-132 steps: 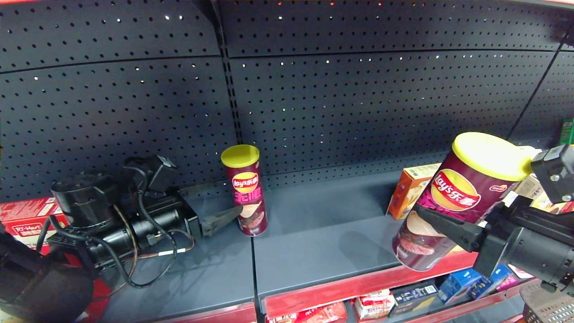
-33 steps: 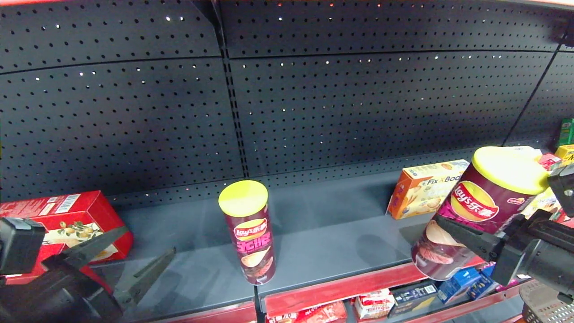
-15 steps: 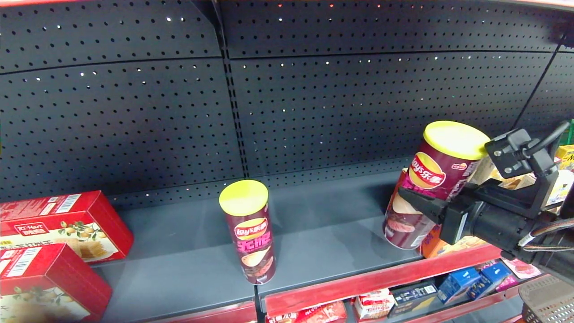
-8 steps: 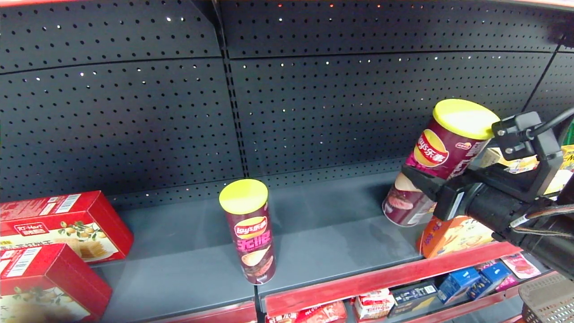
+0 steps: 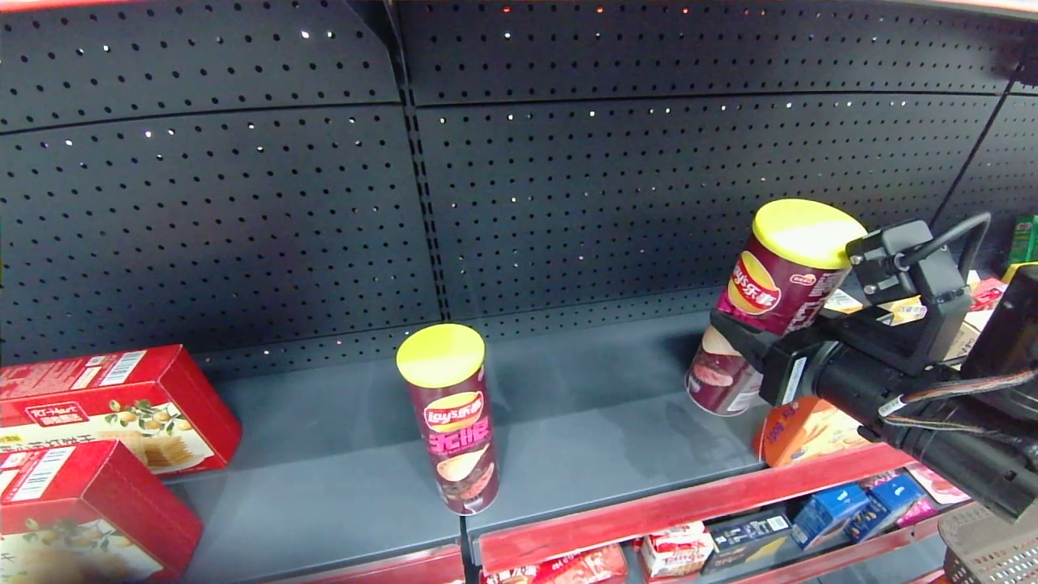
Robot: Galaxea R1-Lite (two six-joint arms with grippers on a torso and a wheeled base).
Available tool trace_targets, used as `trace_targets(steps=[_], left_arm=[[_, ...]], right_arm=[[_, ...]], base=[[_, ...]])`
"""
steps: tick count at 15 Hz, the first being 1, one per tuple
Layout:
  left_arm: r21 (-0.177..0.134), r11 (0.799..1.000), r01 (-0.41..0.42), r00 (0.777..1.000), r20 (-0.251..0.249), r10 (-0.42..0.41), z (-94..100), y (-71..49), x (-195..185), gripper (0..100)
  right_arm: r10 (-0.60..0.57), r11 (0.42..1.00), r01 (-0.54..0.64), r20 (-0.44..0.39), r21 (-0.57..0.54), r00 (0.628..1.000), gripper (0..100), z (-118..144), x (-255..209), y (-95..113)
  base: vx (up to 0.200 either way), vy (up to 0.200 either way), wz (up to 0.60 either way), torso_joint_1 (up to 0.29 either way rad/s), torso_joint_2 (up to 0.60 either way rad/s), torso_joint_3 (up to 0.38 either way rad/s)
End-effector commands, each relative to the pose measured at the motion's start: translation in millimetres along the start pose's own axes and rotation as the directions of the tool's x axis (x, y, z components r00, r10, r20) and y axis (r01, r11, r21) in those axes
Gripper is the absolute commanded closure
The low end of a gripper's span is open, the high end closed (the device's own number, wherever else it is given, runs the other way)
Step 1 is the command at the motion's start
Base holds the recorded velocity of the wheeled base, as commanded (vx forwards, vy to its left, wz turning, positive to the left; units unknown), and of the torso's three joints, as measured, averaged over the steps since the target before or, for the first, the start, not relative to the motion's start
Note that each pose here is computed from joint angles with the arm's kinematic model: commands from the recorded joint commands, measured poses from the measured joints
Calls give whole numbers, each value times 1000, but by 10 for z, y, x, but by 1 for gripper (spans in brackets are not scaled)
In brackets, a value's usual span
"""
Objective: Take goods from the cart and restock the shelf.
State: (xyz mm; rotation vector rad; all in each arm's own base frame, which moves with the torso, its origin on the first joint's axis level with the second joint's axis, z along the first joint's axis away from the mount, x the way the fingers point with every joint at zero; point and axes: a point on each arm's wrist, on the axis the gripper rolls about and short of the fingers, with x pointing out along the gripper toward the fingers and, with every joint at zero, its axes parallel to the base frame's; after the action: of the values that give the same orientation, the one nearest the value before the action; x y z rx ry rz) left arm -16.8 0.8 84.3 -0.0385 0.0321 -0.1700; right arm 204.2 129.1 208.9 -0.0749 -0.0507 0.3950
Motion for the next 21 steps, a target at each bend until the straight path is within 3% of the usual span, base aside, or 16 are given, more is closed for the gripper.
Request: trace_targets(steps=[1, 7, 8, 12, 19, 21], left_arm=[[-1, 1000, -1, 1000, -5, 1, 2, 0, 5, 0], [-14, 1000, -1, 1000, -7, 1, 2, 0, 6, 0], [-34, 999, -1, 1000, -7, 1, 2, 0, 6, 0], [-34, 999, -1, 1000, -7, 1, 2, 0, 6, 0], [-50, 999, -1, 1000, -5, 1, 7, 0, 5, 0], [-51, 999, -1, 1000, -5, 1, 7, 0, 5, 0]], right_arm=[[4, 1000, -4, 0, 1, 1000, 100, 1, 8, 11], [-5, 1000, 5, 9, 2, 1000, 100, 7, 2, 4], [-19, 1000, 19, -6, -2, 1000, 100, -13, -6, 4], [-15, 1000, 15, -15, -16, 1000, 100, -31, -16, 42], [-18, 1000, 18, -18, -18, 1000, 100, -51, 12, 49], [-15, 1000, 14, -21, -19, 1000, 100, -53, 15, 58]], base=[[0, 0, 0, 0, 0, 0], [0, 0, 0, 0, 0, 0], [0, 0, 0, 0, 0, 0], [0, 0, 450, 2, 3, 3], [0, 0, 0, 0, 0, 0], [0, 0, 600, 0, 2, 0]])
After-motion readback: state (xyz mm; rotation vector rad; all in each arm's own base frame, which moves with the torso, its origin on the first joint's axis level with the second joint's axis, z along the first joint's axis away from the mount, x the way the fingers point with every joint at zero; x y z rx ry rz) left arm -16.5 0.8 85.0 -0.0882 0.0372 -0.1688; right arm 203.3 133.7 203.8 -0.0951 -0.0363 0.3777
